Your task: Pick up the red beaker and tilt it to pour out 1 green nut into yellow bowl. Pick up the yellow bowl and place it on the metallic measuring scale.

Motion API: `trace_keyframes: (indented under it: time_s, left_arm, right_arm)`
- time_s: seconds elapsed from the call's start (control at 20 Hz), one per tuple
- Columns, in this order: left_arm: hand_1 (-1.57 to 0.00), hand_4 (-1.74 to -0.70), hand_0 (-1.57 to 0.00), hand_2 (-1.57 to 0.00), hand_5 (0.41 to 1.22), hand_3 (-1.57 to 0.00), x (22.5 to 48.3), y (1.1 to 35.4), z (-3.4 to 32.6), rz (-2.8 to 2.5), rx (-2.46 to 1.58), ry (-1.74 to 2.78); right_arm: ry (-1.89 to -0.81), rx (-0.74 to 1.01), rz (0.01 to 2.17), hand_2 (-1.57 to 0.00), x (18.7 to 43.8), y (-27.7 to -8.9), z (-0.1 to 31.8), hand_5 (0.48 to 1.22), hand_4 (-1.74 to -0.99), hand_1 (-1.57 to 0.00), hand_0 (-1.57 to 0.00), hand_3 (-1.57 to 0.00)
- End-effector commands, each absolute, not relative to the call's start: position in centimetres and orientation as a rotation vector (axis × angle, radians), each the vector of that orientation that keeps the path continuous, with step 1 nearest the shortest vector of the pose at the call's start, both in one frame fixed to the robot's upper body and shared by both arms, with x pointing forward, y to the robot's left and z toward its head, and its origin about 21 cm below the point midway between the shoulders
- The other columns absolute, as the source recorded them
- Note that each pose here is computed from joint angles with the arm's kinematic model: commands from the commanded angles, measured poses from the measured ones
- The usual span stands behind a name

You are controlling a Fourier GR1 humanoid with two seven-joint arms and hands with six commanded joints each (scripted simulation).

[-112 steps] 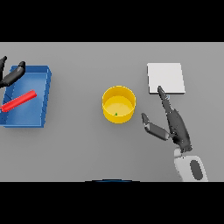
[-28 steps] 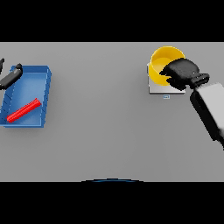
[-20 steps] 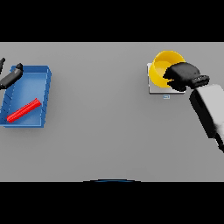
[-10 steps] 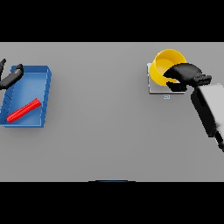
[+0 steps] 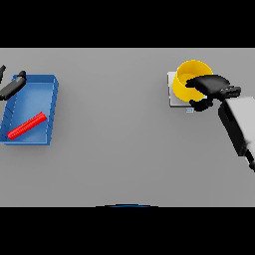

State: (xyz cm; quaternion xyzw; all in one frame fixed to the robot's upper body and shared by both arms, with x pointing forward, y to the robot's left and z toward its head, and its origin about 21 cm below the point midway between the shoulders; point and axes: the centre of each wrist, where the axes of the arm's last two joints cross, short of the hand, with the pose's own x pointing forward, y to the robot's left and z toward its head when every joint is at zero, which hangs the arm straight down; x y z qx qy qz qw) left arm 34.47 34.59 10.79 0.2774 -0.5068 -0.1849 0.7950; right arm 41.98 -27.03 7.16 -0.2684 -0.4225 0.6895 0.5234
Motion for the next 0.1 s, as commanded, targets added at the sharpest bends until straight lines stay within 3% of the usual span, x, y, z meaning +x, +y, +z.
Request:
trace_keyframes:
  time_s: [0.0,0.05]
  left_arm:
    - [0.0,-0.72,0.0,0.0,0.694,0.0,34.38,34.39,10.74,-0.405,0.589,-1.093]
    - [0.0,-0.72,0.0,0.0,0.693,0.0,34.21,34.6,10.58,-0.404,0.59,-1.09]
  right_arm:
    - [-1.006,-0.645,1.643,-0.13,42.1,-26.94,7.4,0.771,-1.412,-0.08,-0.05,-0.3]
    - [-1.002,-0.638,1.644,-0.1,41.93,-26.95,7.22,0.759,-1.41,-0.06,-0.04,-0.27]
